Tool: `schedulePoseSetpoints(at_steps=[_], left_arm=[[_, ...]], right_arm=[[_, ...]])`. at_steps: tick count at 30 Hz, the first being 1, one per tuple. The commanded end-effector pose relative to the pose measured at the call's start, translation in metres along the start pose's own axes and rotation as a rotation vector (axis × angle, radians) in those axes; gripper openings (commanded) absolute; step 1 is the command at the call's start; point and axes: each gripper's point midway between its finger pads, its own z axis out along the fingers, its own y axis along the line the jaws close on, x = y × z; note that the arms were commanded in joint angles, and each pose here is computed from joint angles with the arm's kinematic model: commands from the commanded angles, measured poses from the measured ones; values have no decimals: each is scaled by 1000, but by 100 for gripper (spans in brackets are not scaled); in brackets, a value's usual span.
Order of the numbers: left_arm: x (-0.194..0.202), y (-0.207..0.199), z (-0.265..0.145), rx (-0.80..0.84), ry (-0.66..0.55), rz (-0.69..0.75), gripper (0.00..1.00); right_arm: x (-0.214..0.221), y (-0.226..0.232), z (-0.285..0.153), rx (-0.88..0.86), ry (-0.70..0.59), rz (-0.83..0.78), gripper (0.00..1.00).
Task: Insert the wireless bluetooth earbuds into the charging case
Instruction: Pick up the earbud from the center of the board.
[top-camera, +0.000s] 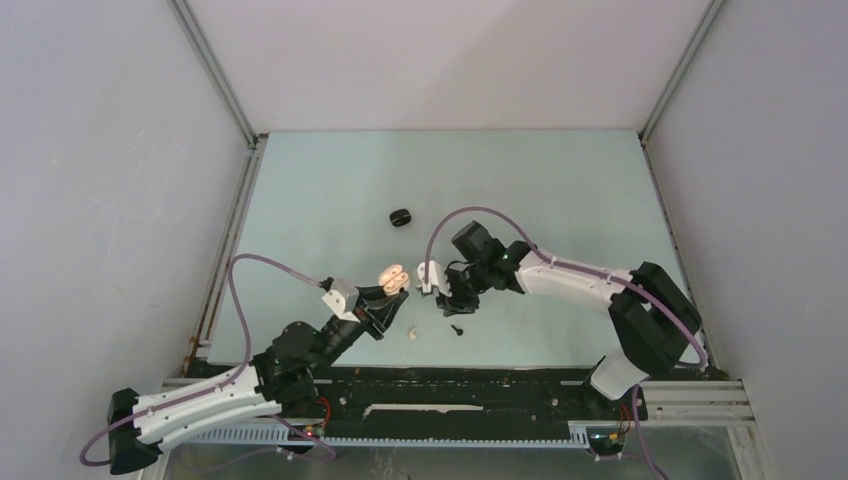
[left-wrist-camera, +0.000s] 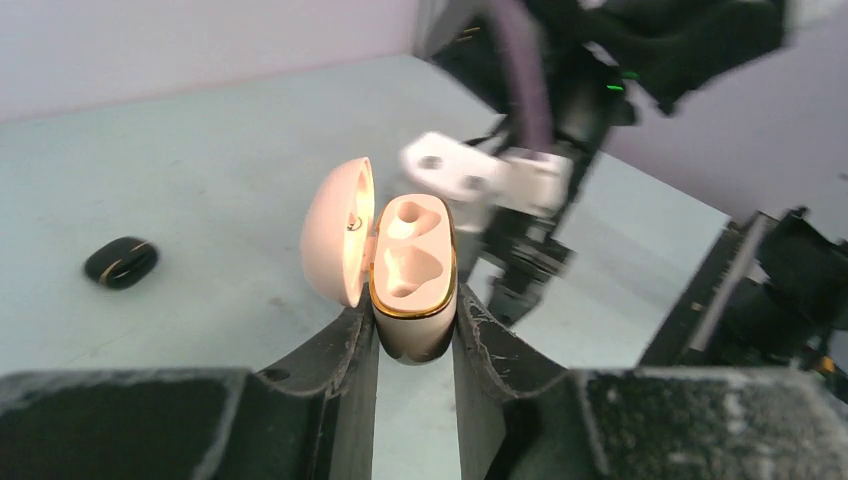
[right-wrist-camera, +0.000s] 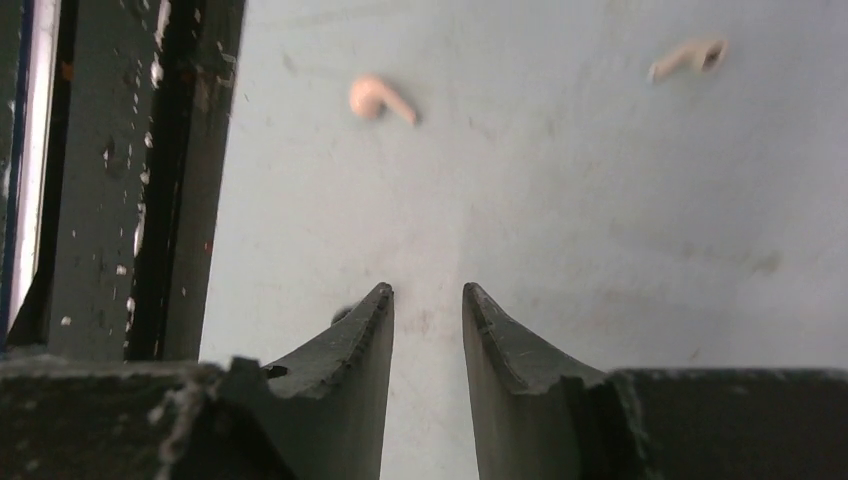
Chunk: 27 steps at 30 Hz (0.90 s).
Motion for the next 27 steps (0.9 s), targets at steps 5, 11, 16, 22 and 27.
schedulePoseSetpoints(at_steps=[5,11,16,22,27], left_arm=[[-24,48,-9,-285,-78,-55,0],[-23,60,-19,-347,-92,-76,0],[-21,61,-20,-352,-90,-80,0],[-18,60,-19,-345,-85,-80,0],[-19,59,-18,-339,-82,-72,0]], right_arm=[[-42,15,37,68,8,-393,36],[-40,28,64,45,59,-499,37],[-39,30,77,45,74,-519,37],[-45,30,82,40,66,-520,37],[-44,31,89,21,73,-513,38]])
